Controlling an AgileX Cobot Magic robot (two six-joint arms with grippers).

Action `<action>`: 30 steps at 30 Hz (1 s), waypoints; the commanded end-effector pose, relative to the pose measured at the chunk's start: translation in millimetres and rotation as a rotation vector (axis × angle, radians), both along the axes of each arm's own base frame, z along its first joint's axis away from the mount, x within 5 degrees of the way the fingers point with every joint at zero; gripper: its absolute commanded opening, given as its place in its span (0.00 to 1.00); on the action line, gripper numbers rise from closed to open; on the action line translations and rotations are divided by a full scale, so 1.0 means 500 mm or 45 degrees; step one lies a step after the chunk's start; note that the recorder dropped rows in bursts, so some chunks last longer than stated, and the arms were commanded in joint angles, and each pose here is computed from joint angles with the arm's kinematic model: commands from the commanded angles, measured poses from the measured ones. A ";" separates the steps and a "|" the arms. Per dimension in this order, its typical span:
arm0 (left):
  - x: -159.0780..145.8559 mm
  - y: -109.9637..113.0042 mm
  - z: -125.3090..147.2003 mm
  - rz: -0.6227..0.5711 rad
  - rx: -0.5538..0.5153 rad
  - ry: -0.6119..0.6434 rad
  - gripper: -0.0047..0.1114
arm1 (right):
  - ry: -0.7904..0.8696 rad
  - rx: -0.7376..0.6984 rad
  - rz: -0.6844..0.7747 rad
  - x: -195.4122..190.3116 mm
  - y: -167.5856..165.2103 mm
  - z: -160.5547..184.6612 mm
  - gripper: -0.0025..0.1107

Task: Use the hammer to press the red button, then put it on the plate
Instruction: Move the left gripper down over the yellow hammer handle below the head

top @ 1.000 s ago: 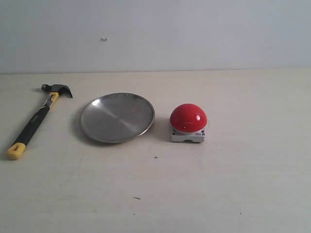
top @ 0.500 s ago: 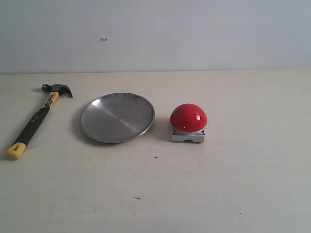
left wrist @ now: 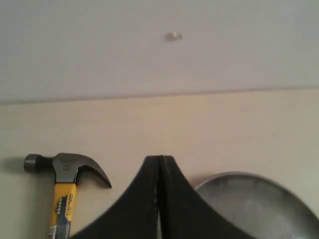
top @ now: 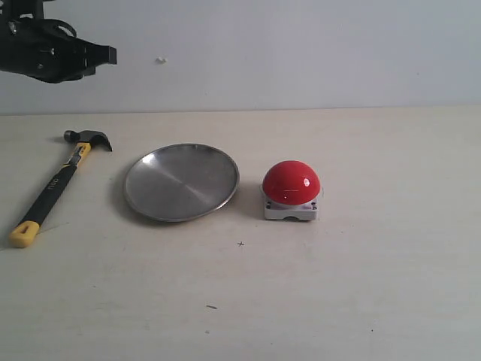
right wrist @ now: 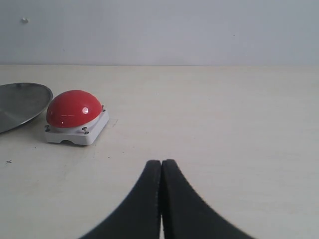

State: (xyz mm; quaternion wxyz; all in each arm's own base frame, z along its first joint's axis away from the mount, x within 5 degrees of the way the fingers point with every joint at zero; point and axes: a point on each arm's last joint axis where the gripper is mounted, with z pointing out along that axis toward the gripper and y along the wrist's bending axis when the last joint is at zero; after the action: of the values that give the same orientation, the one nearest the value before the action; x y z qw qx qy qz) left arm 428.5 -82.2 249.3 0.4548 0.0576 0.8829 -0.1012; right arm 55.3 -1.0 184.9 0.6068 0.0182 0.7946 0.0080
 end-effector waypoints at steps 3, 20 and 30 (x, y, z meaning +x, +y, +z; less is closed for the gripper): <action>0.110 0.094 -0.055 0.110 0.303 0.463 0.04 | -0.014 -0.010 0.002 0.000 0.000 0.000 0.02; 0.195 0.079 -0.174 -0.080 0.349 0.852 0.27 | -0.014 -0.010 0.002 0.000 0.000 0.000 0.02; 0.212 0.126 -0.207 -0.033 0.328 0.862 0.35 | -0.014 -0.010 0.002 0.000 0.000 0.000 0.02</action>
State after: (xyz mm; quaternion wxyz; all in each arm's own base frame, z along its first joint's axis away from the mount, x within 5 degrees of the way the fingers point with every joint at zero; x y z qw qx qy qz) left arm 533.4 -24.9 149.6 0.1272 0.0922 0.9876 -0.0054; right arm 55.3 -1.0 184.9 0.6068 0.0182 0.7946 0.0080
